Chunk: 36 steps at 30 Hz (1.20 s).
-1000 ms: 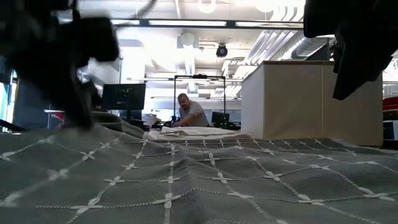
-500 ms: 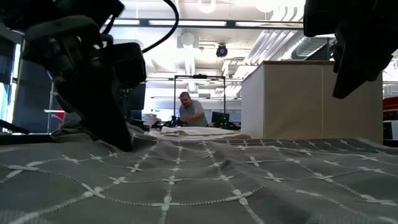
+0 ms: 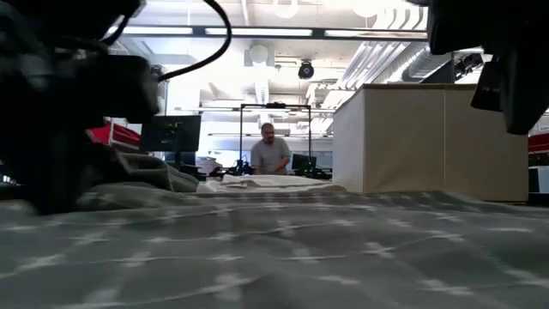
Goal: Fold towel
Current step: Fold the gray patterned towel
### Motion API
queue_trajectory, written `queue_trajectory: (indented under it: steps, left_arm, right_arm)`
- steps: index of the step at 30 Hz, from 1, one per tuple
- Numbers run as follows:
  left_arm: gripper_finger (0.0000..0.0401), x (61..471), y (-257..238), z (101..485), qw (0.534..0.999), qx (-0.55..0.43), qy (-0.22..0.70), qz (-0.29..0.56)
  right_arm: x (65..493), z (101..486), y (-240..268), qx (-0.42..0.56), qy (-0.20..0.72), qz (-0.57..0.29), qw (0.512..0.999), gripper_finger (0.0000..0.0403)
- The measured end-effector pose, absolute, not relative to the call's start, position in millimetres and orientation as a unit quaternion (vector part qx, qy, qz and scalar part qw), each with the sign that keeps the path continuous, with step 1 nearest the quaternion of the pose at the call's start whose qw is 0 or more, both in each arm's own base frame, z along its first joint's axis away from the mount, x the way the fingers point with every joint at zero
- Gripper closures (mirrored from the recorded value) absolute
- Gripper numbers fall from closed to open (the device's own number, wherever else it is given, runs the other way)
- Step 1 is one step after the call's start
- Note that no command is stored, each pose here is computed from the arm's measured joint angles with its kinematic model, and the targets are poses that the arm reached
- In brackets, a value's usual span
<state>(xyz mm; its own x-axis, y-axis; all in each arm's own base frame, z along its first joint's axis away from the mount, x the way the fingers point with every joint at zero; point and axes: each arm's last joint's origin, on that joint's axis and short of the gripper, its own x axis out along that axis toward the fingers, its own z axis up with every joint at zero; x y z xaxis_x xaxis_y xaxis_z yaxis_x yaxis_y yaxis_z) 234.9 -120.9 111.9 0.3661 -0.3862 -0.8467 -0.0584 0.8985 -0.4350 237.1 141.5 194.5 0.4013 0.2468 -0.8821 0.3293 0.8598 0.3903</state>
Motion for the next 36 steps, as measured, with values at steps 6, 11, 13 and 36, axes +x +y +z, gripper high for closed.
queue_trajectory:
  steps: [6,11,13,36]
  left_arm:
    - [0.0316,220,-107,128,0.799,-0.164,0.573,-0.076]
    - [0.0316,212,-84,146,0.814,-0.148,0.561,-0.011]
    - [0.0316,212,-80,156,0.826,-0.16,0.54,-0.012]
    - [0.0316,208,-121,128,0.812,-0.144,0.566,0.007]
  right_arm:
    - [243,200,147,0.275,0.525,0.035,0.805,0.0403]
    - [247,201,140,0.273,0.524,0.034,0.806,0.0403]
    - [246,199,135,0.263,0.527,0.003,0.808,0.0403]
    - [211,133,150,0.272,0.546,-0.044,0.791,0.0403]
